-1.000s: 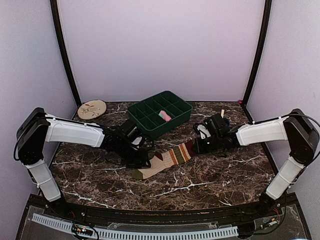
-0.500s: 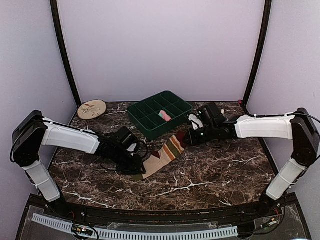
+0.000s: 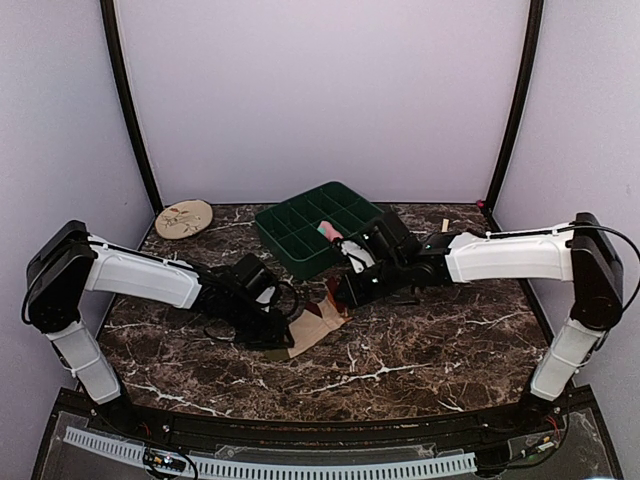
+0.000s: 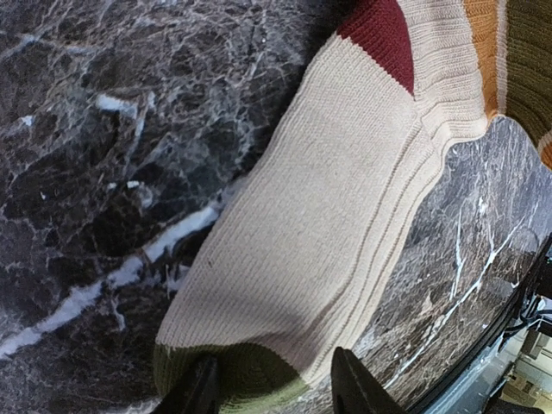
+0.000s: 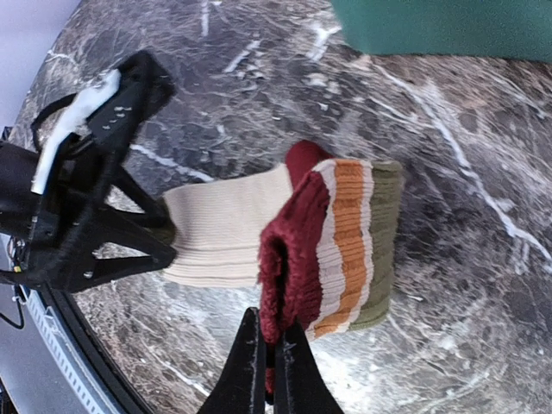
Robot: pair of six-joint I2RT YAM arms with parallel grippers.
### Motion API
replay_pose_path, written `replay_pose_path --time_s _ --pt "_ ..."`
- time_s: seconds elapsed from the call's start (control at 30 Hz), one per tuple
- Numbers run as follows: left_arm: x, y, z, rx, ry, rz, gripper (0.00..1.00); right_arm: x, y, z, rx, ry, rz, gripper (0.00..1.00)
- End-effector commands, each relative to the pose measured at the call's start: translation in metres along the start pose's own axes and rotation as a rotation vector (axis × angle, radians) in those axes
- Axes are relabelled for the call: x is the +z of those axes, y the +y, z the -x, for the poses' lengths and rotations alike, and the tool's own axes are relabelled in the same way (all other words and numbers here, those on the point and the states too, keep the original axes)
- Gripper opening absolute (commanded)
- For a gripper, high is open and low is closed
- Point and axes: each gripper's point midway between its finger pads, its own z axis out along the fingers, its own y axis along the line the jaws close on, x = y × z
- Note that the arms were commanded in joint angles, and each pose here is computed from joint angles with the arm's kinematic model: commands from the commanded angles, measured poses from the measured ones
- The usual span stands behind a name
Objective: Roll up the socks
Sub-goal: Fold the sock at the center of the board.
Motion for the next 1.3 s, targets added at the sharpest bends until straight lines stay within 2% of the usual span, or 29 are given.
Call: replay_pose_path --time_s 0.0,0.47,0.9,1.07,1.27 --pt "0.005 0.007 -0.006 -0.016 0.023 0.034 0.47 0.004 0.03 0.01 -0.029 -0.01 0.059 0.0" --pt "-0.009 -0.004 0.005 -0.036 -0.031 0.011 0.47 0.03 0.078 -0.001 -0.112 0.062 0.097 0.0" --pt "-0.066 -0.031 0.027 -0.042 -0.158 -0.039 0.49 0.041 0.091 -0.007 -0.13 0.085 0.096 0.0" --pt "-0.081 -0.012 0.018 -0.097 -0.182 0.025 0.49 0.043 0.099 -0.008 -0.142 0.087 0.098 0.0" --pt "-0.078 0.025 -0.015 -0.19 -0.167 0.053 0.45 0.047 0.107 -0.012 -0.157 0.098 0.095 0.0"
